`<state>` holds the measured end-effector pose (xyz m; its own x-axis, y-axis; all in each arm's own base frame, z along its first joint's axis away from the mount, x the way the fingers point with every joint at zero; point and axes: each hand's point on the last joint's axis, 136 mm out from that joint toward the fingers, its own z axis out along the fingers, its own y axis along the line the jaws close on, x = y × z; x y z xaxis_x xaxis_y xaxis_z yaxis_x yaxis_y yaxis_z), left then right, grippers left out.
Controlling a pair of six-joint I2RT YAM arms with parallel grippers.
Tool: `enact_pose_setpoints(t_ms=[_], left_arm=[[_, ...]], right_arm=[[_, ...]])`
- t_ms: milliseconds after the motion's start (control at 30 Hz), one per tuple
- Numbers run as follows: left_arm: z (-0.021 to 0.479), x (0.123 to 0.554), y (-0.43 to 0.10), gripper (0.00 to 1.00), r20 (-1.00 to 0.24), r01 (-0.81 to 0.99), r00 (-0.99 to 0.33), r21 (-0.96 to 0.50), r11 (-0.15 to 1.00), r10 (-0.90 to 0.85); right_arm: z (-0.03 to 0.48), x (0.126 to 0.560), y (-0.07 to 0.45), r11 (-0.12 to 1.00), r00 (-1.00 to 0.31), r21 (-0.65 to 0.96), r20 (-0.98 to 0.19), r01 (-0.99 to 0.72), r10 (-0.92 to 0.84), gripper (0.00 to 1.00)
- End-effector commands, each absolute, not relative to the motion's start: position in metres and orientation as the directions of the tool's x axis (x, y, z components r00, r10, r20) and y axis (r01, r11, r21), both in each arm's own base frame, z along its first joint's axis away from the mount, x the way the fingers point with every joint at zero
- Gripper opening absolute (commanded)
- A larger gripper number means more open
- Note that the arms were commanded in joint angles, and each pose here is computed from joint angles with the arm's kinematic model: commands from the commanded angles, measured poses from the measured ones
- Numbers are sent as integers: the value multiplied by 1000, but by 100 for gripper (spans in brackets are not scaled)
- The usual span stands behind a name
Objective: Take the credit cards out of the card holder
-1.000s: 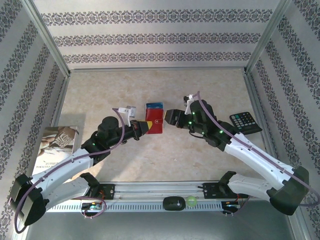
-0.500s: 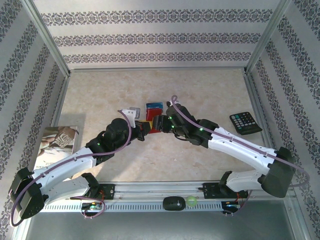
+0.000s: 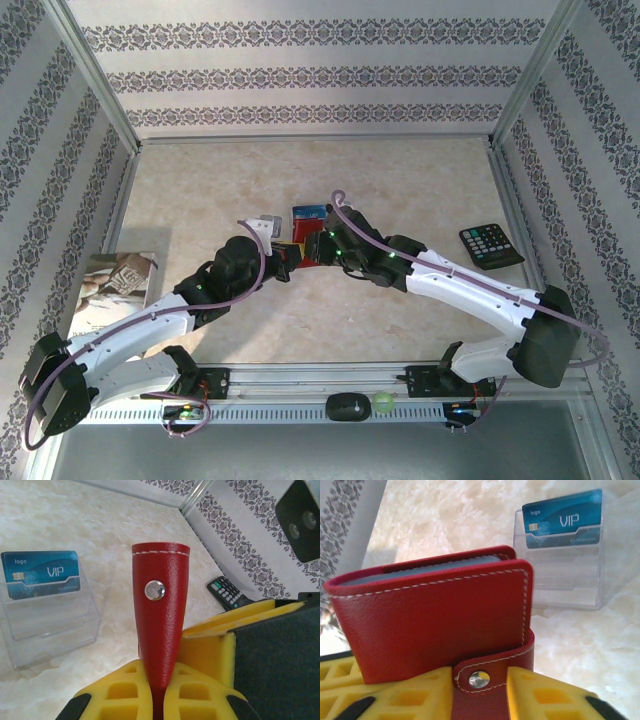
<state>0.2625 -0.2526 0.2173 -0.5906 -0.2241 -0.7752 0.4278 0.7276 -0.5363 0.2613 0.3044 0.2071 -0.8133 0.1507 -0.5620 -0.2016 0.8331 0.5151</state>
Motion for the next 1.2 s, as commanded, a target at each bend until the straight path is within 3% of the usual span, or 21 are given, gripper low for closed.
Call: enact_pose_setpoints(t_ms=[0,200,700,800,833,900,967,1100,1167], left_arm=[[265,256,-269,0,-789,516,-548,-580,631,-278],[260,258,-269,0,-781,497,-561,-584,642,-276],[236,259,-267,0,-757,457,-599,-592,664,-261],[237,256,-267,0,-757,475,-603,-593,650,-250],[241,254,-268,0,-763,494,-598,-592,637,-246],[247,251,-268,0,-771,524,-592,-590,614,-236],[252,248,-266,0,-775,545,-590,-590,596,-228],[259,244,-265,0,-771,572,-590,-610,548,-241],[265,241,-267,0,-772,596,-583,-618,513,-253]], right_arm=[[201,276,284,894,-781,420,-606,-154,150,22],[194,277,273,923,-771,356,-626,-147,119,0],[156,268,207,955,-774,294,-610,-22,170,0],[160,269,214,928,-783,358,-604,-99,149,0],[165,268,220,906,-787,396,-602,-146,136,3],[180,265,225,867,-768,438,-631,-238,108,32],[199,260,227,819,-732,479,-672,-318,109,48],[231,251,225,687,-684,597,-702,-415,197,66],[238,246,233,617,-696,643,-688,-453,206,69]])
